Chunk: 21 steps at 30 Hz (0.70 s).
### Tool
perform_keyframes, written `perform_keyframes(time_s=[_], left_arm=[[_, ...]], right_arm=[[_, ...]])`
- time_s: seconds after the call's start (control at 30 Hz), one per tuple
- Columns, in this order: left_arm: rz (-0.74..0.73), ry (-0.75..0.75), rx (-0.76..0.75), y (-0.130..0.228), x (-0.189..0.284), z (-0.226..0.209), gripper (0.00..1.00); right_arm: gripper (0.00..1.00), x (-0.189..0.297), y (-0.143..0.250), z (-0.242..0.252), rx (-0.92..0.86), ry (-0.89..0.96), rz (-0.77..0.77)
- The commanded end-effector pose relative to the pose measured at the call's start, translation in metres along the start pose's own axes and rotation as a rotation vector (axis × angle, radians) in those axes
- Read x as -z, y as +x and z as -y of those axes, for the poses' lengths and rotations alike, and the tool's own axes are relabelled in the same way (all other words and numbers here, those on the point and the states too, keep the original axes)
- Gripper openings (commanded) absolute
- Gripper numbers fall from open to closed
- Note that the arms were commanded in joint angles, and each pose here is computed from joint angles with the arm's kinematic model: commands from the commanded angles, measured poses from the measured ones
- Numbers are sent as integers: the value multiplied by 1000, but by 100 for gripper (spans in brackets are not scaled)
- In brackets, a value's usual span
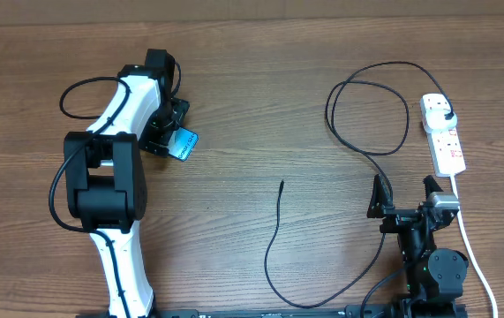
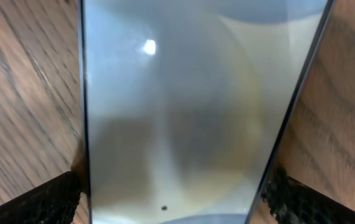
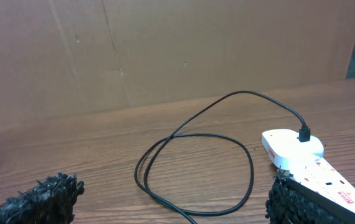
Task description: Plug charger to phone and switch on socket
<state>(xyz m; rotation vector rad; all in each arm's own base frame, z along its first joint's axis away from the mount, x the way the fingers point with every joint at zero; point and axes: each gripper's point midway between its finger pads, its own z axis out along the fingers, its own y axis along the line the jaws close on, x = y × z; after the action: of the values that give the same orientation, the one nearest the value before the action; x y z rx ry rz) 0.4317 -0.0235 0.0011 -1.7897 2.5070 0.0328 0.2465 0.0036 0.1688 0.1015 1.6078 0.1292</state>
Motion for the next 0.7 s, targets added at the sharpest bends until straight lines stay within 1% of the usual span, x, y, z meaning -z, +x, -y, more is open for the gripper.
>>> perform_keyframes(time_s=[0.0,0.37,0.5,0.67], left_arm=[[-95,-50,7,15,-22,-10,100],[-98,-89,16,6,-22,-22,100],[-68,-98,13,1,-22,-24,100],[-70,-114,20,-1,-22,-29,100]], right_arm=[[100,0,1,0,6,2,2],[100,0,1,0,6,2,2],[100,0,1,0,6,2,2],[100,0,1,0,6,2,2]])
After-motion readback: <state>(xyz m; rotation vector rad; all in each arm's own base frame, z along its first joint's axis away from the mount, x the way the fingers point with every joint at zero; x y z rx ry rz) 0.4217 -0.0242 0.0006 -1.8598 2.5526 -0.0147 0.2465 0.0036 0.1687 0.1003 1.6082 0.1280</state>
